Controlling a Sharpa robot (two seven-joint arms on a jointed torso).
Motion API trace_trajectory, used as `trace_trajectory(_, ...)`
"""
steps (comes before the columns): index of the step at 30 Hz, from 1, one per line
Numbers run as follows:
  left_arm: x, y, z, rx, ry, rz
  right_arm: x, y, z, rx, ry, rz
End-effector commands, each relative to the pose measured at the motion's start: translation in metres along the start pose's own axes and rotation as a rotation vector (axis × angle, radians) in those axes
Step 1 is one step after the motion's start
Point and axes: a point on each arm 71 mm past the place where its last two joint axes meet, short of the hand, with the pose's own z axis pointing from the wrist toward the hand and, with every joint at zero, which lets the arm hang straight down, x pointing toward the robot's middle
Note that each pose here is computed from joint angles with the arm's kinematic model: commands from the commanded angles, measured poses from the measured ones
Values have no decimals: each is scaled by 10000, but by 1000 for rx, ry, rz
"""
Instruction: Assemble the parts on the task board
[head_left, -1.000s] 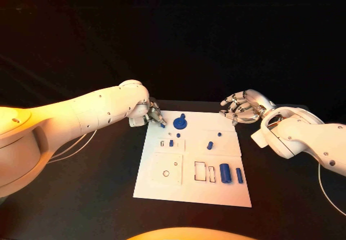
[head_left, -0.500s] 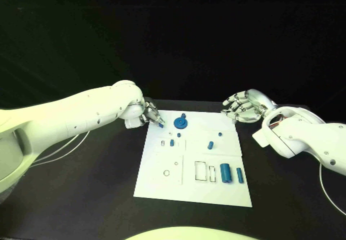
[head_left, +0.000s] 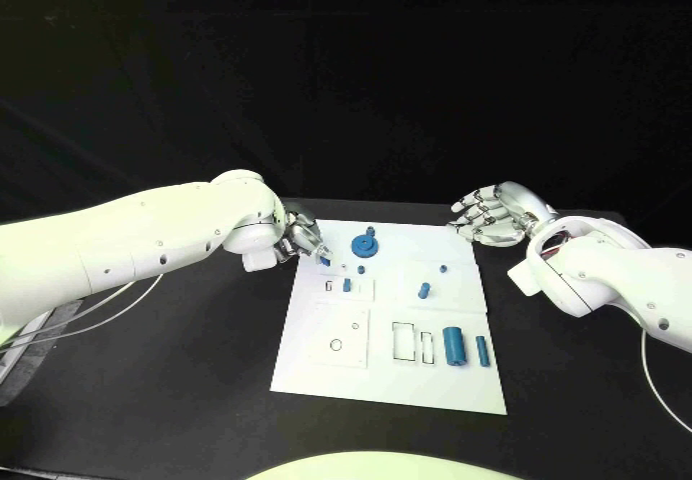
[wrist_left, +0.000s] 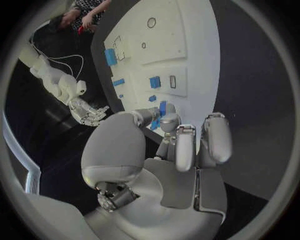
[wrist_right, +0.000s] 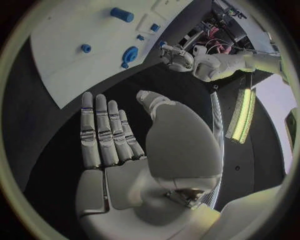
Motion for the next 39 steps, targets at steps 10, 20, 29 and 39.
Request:
trace_trajectory(10, 246, 36, 4, 23, -60, 80, 18, -13, -3, -11, 24, 11)
trace_trajectory(20, 364, 38, 28, 29, -56, 113, 17, -16, -4, -22, 31, 20)
trace_trajectory(29, 403, 12, 36, 29, -42, 138, 25, -14, -3, -25, 35, 27)
trace_trajectory(39, 446, 5, 38, 24, -10, 165, 27, -20, -6, -24, 38, 31)
